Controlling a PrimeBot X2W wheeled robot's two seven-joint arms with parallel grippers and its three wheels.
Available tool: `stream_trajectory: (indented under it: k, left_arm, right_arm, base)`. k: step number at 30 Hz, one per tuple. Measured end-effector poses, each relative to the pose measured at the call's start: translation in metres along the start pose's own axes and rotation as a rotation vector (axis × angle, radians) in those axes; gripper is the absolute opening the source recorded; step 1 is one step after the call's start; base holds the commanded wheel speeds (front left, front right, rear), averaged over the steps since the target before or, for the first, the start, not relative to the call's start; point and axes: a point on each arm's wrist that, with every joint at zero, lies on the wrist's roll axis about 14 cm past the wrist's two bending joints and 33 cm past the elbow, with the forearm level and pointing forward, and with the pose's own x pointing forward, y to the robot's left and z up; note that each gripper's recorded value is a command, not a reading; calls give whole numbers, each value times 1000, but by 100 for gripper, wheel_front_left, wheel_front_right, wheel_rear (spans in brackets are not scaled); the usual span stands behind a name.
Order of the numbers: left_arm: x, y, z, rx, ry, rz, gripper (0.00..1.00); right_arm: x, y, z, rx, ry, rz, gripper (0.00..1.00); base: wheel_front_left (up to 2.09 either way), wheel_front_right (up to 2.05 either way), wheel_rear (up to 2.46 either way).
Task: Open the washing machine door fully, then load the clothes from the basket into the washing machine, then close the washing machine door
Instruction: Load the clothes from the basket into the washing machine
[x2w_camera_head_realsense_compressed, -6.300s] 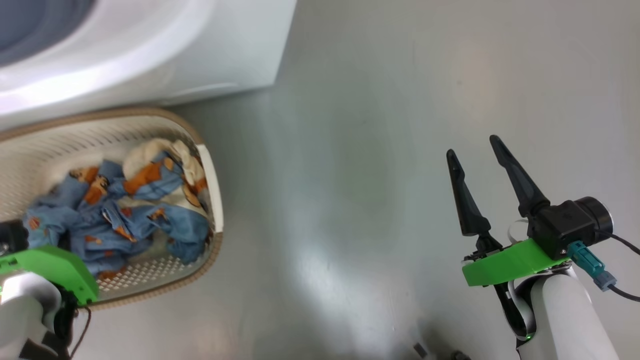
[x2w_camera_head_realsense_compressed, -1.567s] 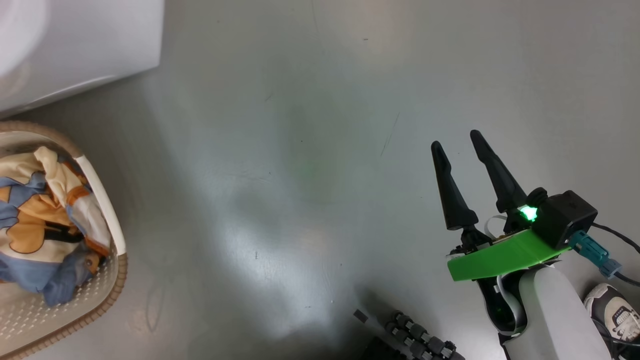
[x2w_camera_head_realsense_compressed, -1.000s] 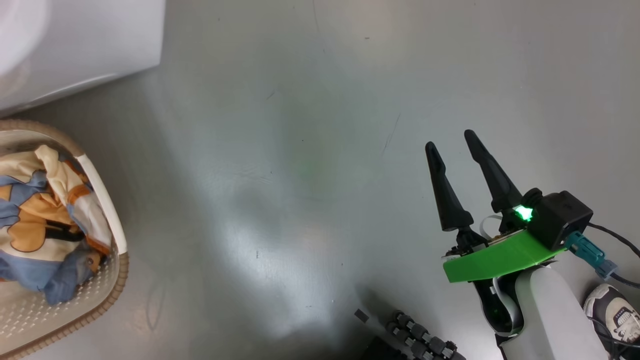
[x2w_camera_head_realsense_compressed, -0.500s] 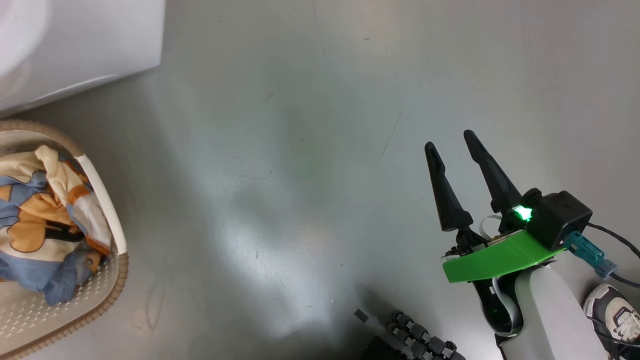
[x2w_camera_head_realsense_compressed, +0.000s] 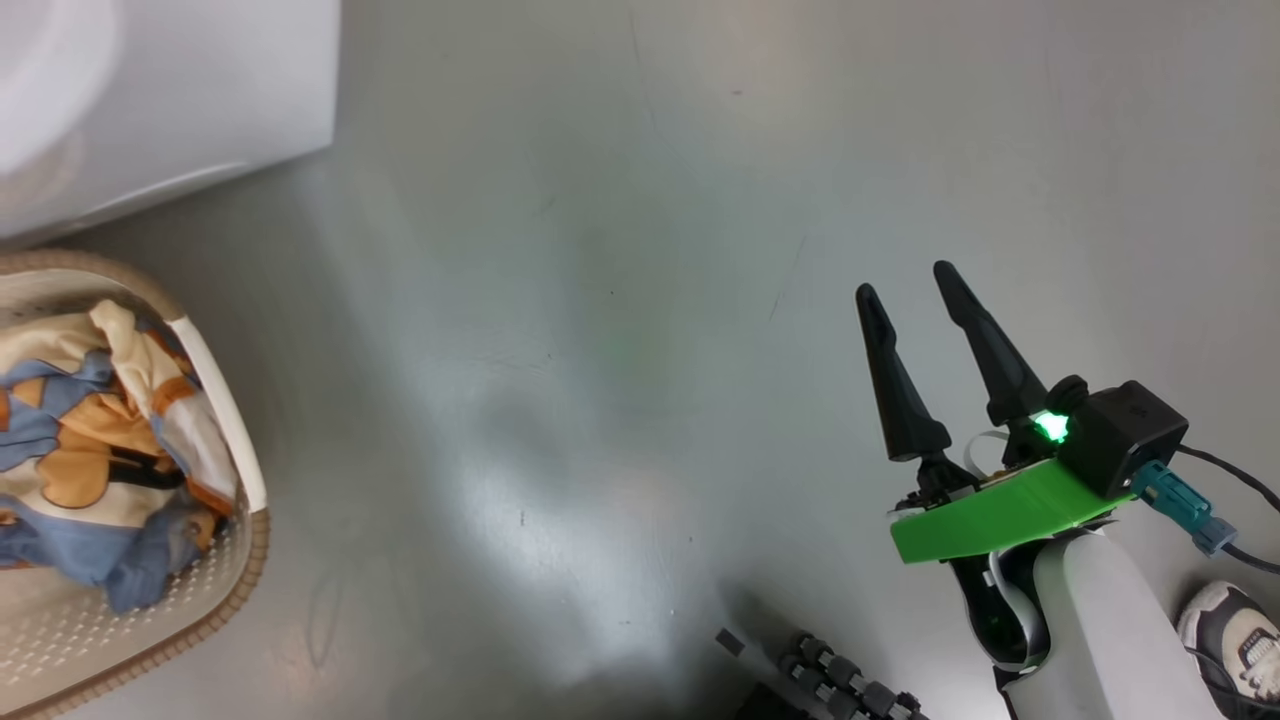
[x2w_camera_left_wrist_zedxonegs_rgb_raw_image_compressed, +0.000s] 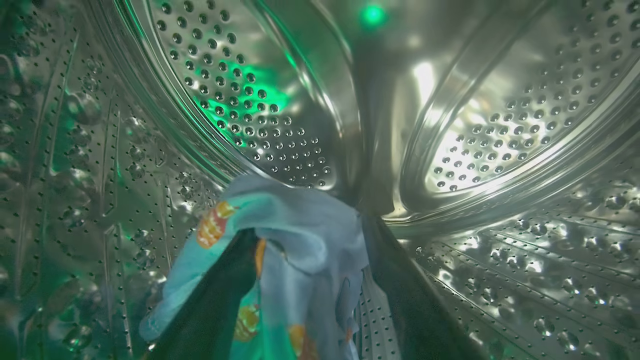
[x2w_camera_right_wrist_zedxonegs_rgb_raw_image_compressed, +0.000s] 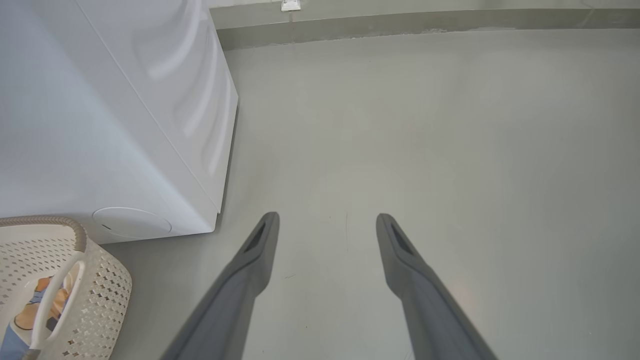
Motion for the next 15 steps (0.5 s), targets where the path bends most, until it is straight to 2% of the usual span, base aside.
stream_trajectory:
  k: [15]
  left_arm:
    - [-43, -16, -1, 19, 53, -52, 100]
  right_arm:
    - [-1, 8, 29, -31, -79, 30, 100]
  base:
    - [0, 0, 0]
